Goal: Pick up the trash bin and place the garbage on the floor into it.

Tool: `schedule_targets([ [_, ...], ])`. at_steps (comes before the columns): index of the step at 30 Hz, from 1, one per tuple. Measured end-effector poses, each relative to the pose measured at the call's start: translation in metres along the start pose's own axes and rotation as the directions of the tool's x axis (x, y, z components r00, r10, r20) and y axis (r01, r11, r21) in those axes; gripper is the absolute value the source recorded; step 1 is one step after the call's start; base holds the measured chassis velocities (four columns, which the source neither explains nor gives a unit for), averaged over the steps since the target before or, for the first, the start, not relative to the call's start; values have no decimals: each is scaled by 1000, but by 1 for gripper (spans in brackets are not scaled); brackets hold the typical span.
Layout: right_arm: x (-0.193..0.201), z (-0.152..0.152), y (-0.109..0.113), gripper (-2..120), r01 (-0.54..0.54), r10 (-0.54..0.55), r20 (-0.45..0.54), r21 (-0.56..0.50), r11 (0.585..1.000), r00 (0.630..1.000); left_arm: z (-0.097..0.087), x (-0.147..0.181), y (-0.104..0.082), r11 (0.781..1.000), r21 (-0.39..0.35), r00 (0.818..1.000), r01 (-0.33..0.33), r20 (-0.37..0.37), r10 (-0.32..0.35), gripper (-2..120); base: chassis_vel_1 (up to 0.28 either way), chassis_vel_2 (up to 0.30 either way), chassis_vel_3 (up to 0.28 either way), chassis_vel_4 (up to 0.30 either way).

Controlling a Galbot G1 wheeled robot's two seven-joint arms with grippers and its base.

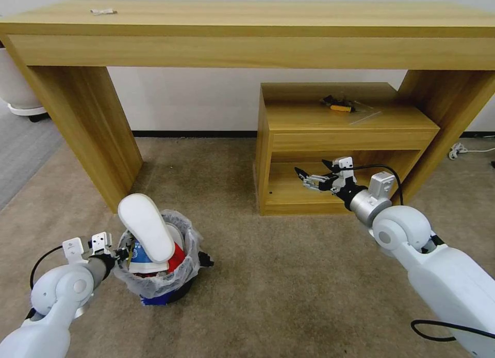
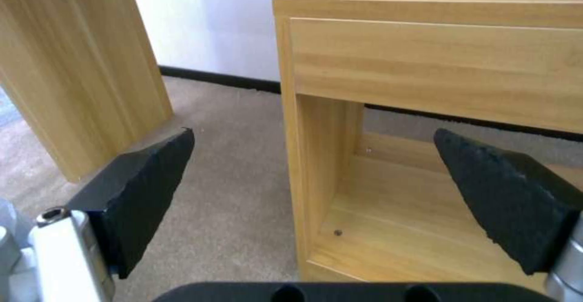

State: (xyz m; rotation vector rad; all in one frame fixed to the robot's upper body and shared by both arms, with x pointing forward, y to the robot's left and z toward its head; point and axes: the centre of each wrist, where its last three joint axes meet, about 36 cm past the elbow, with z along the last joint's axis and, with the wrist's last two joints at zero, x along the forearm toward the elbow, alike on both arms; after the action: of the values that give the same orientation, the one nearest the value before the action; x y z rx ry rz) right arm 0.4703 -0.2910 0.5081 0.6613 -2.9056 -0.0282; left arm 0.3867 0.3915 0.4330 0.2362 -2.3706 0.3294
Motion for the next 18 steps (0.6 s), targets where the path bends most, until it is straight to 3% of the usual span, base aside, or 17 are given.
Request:
schedule_targets([
  [7,-1,4,2,100,2,-2,-8,-3,1000,1000,-9,6,2,1000,1,1000,-6,22,6,52,0,0,0,0],
  [9,-1,6,3,100,2,-2,-11,-5,1000,1000,-14,12,2,1000,3,999,-13,38,12,64,0,0,0,0],
  [16,-1,10,4,100,-1,1,-18,-9,1000,1000,-23,25,3,999,16,997,-35,67,34,88,0,0,0,0],
  [18,-1,10,4,100,-1,1,-18,-10,1000,1000,-24,26,3,999,16,997,-34,69,33,90,0,0,0,0],
])
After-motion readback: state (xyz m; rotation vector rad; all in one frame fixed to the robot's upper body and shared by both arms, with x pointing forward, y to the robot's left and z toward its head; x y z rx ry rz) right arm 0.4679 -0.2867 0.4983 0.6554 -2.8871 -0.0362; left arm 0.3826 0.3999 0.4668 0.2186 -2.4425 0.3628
